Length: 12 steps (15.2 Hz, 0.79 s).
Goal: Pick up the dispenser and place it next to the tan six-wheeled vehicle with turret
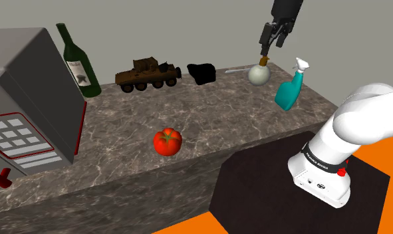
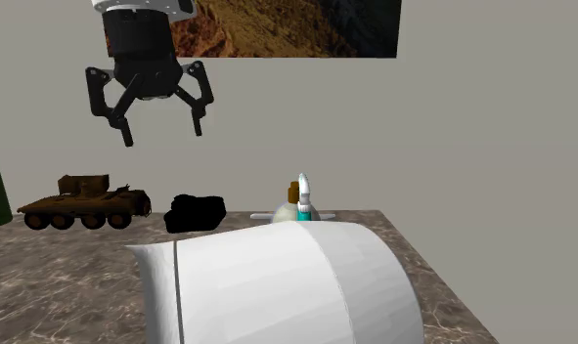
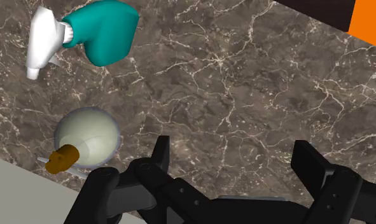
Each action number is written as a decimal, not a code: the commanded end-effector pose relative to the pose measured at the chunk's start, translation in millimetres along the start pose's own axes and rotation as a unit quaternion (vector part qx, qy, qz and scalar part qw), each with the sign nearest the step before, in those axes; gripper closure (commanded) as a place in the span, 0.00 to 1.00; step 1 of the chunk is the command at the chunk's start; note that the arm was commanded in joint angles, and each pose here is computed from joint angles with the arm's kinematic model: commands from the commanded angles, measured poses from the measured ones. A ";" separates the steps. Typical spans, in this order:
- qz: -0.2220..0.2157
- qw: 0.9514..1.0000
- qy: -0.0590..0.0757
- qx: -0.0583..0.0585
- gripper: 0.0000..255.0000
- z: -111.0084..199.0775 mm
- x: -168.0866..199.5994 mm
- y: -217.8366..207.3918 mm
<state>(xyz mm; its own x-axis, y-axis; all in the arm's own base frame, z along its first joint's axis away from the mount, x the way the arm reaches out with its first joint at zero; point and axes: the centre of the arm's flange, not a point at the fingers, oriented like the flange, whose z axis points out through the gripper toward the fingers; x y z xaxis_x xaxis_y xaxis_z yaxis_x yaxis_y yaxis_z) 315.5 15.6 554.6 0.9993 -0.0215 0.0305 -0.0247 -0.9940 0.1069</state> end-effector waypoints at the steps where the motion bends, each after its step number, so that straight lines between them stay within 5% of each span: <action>1: 0.000 1.000 0.000 0.000 0.00 0.0 0.0 0.0; 12: -0.034 0.999 0.000 0.017 0.00 68.0 55.6 120.9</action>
<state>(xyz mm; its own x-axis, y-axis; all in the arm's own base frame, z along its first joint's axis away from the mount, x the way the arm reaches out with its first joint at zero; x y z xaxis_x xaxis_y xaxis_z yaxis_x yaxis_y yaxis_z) 361.7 -100.9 505.5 0.9990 0.0382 0.0251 0.0361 -0.9964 0.0767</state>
